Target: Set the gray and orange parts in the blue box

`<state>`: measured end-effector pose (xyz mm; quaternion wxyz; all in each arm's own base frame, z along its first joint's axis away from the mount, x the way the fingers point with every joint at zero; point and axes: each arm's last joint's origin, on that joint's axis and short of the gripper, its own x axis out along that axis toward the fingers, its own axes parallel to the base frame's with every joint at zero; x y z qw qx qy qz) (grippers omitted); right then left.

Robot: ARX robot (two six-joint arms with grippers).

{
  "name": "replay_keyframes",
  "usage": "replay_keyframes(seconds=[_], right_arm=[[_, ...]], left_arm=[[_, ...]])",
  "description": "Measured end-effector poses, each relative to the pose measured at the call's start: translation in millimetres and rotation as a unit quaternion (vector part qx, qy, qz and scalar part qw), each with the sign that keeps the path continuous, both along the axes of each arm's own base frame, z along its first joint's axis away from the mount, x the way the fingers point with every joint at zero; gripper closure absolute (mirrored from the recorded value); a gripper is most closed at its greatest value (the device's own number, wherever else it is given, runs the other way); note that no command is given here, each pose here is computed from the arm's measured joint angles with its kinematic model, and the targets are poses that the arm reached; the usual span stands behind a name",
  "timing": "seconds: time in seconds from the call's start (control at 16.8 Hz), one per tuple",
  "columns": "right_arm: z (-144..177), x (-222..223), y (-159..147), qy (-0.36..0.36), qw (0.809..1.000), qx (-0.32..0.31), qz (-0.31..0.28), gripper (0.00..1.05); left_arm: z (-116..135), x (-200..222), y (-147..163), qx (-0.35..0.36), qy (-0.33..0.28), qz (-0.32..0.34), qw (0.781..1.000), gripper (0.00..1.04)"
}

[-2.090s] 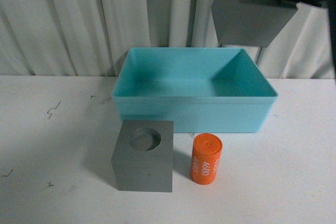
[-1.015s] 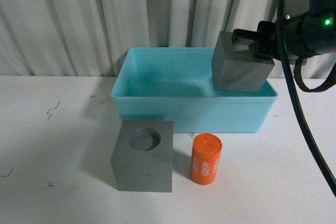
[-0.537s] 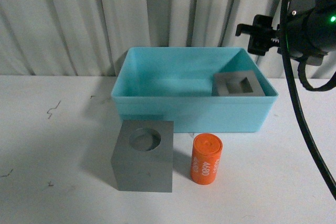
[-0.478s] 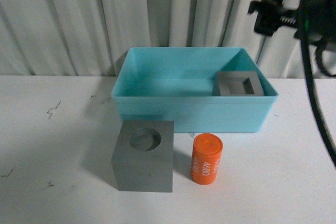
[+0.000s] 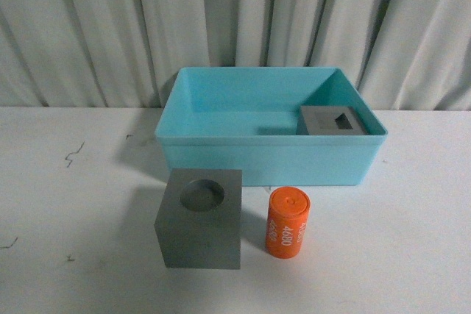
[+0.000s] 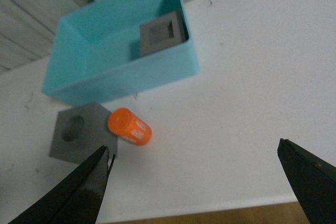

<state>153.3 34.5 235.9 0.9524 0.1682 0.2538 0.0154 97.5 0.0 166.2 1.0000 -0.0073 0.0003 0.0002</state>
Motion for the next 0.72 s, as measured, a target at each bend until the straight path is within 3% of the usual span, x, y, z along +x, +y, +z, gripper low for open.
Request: replay_keyframes(seconds=[0.06,0.12,0.18,0.3,0.54,0.72], right_arm=[[10.3,-3.3,-2.0,-0.061,0.998,0.004,-0.013,0.08],[14.9,-5.1,-6.1,-0.179,0.983,-0.023,-0.041,0.19],[-1.0,-11.8,-10.4,-0.231,0.97,-0.068,-0.035,0.32],[-23.6,-16.3,-18.0,-0.241,0.96,-0.142,-0.025,0.57],[-40.9,-27.7,-32.8,-0.25,0.954,-0.165,-0.016,1.03],[-48.4,-34.2,-34.5,-0.256,0.952,-0.165,-0.016,1.03]], left_arm=[[0.0,0.0,0.0,0.0,0.0,0.0,1.0,0.07],[0.0,0.0,0.0,0.0,0.0,0.0,1.0,0.07],[0.0,0.0,0.0,0.0,0.0,0.0,1.0,0.07],[0.0,0.0,0.0,0.0,0.0,0.0,1.0,0.07],[0.0,0.0,0.0,0.0,0.0,-0.001,1.0,0.07],[0.0,0.0,0.0,0.0,0.0,0.0,1.0,0.07]])
